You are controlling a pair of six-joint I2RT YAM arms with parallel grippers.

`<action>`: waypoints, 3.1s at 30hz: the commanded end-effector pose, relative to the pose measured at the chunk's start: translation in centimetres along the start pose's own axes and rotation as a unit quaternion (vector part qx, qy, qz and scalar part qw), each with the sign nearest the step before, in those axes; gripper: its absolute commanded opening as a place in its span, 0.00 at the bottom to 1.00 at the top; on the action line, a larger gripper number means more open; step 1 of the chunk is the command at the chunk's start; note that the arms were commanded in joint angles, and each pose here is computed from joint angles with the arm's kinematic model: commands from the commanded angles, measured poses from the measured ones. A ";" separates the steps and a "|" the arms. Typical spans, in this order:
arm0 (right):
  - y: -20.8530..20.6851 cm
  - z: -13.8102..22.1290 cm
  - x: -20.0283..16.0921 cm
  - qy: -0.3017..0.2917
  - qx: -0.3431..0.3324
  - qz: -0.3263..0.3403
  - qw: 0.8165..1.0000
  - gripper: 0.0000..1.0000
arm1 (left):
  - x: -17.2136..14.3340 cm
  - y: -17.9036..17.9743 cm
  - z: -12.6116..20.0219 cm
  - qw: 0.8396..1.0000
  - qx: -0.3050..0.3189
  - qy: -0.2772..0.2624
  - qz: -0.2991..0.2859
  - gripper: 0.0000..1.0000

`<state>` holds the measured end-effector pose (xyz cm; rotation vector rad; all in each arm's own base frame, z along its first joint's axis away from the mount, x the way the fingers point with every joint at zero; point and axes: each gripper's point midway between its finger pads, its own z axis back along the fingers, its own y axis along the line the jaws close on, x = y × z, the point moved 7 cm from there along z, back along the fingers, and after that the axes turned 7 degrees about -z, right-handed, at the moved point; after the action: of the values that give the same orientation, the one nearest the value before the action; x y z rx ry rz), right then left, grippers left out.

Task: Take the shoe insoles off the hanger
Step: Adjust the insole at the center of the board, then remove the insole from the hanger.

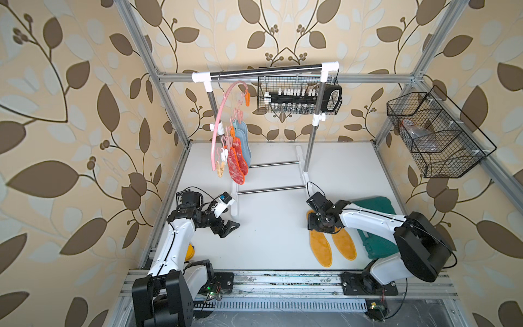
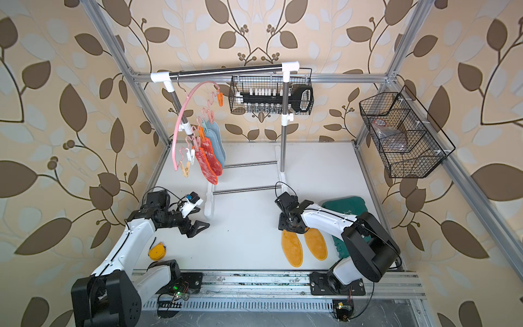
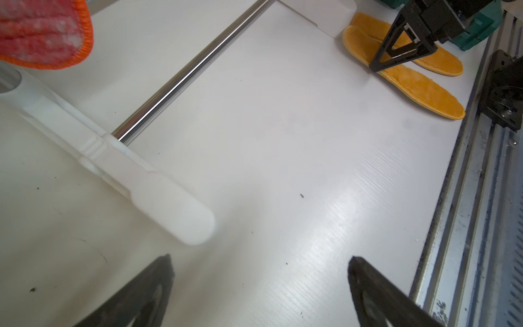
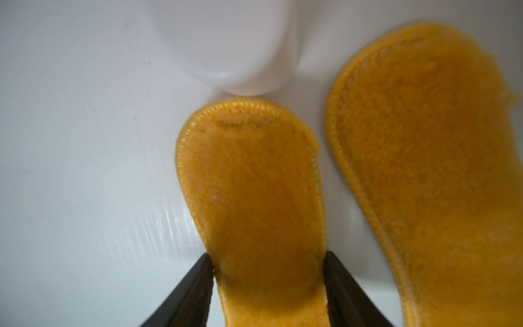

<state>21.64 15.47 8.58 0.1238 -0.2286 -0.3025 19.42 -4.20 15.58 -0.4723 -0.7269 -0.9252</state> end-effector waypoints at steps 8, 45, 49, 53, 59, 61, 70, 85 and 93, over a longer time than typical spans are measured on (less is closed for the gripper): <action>-1.8 0.5 -0.9 0.001 -0.026 0.003 1.000 0.67 | 0.4 -0.2 0.3 1.000 -0.012 -0.013 0.000 0.99; 11.7 18.2 4.4 -0.371 0.402 0.429 0.718 0.70 | 0.3 -0.3 0.3 1.000 -0.009 -0.011 -0.001 0.99; 15.2 17.3 4.7 -0.373 0.436 0.447 0.686 0.70 | 0.3 -0.3 0.4 1.000 -0.007 -0.014 -0.001 0.99; 19.2 16.1 4.4 -0.372 0.439 0.473 0.667 0.71 | 0.3 -0.3 0.5 1.000 -0.005 -0.016 -0.001 0.99; 24.2 14.1 4.2 -0.403 0.434 0.477 0.650 0.72 | 0.3 -0.3 0.6 1.000 -0.002 -0.021 -0.003 0.99; 25.7 13.2 4.5 -0.408 0.436 0.471 0.650 0.72 | 0.3 -0.3 0.6 1.000 -0.002 -0.021 -0.001 0.99; 30.8 9.5 7.0 -0.427 0.427 0.445 0.662 0.72 | 0.2 -0.4 0.7 1.000 0.001 -0.023 -0.005 0.99; 33.0 6.3 8.1 -0.430 0.403 0.414 0.693 0.30 | 0.2 -0.5 0.7 1.000 0.000 -0.025 -0.006 0.99; 31.5 6.6 7.7 -0.440 0.377 0.392 0.714 0.05 | 0.3 -0.3 0.7 1.000 -0.004 -0.023 -0.004 0.99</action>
<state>36.64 43.03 20.20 0.6929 -1.3144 0.6973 19.17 -4.03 16.02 -0.4717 -0.7555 -0.9292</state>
